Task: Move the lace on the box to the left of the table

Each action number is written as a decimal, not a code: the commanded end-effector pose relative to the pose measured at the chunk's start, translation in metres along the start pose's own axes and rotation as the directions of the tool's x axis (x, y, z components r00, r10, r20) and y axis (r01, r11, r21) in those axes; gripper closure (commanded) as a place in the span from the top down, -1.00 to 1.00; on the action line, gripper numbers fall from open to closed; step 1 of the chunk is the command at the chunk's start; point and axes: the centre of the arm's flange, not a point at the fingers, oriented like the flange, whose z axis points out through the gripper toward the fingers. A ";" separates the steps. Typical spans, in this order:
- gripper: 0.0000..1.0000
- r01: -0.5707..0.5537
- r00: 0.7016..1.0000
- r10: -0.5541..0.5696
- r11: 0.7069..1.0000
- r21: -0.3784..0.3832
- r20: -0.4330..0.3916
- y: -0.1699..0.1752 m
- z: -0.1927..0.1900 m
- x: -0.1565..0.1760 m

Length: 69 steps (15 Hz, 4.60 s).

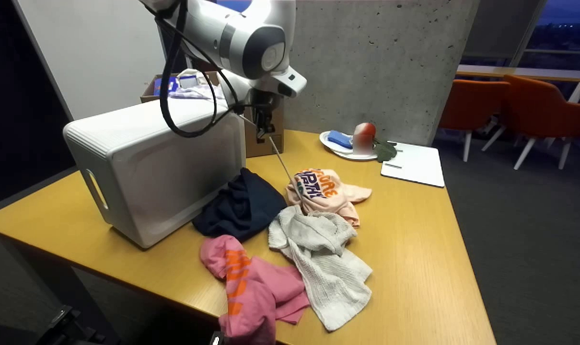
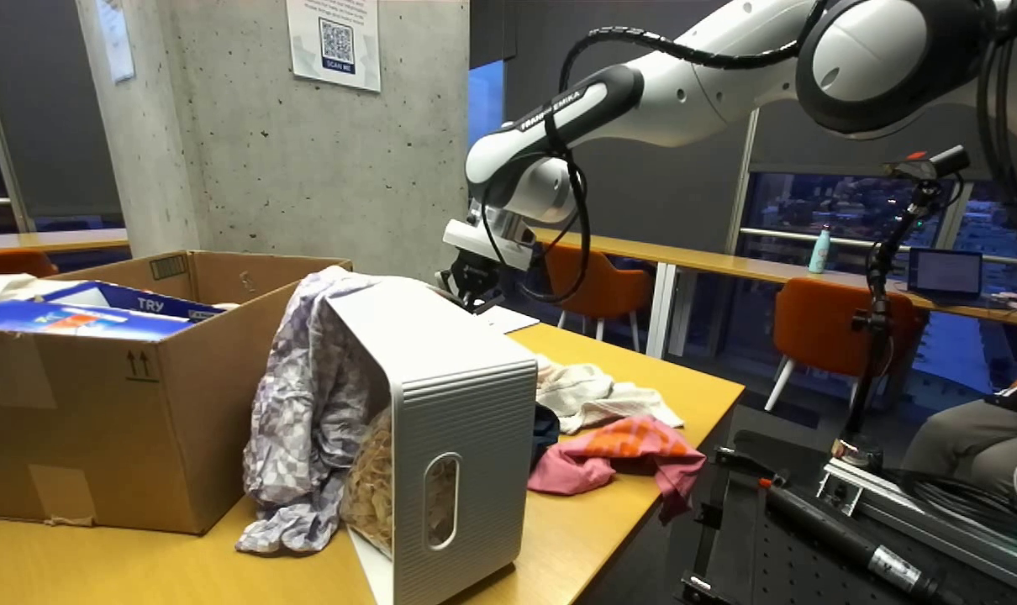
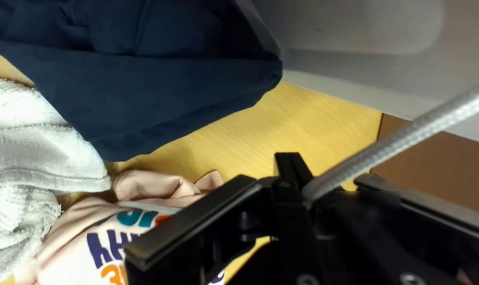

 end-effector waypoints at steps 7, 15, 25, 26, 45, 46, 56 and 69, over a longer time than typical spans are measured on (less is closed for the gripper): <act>-0.99 0.029 0.984 -0.051 0.991 -0.130 -0.172 -0.022 -0.128 -0.015; -0.99 -0.018 0.955 -0.047 0.977 -0.214 -0.294 -0.041 -0.210 0.006; -0.99 -0.127 0.904 -0.012 0.946 -0.297 -0.427 -0.041 -0.307 0.044; -0.99 -0.147 0.897 -0.004 0.940 -0.307 -0.442 -0.035 -0.313 0.048; -0.99 -0.563 0.754 0.248 0.722 -0.403 -0.609 0.203 -0.384 0.184; -0.99 -0.564 0.755 0.247 0.716 -0.411 -0.607 0.204 -0.378 0.184; -0.99 -0.528 0.791 0.213 0.713 -0.462 -0.574 0.180 -0.323 0.178; -0.99 -0.311 0.923 0.112 0.780 -0.543 -0.368 0.153 -0.071 0.161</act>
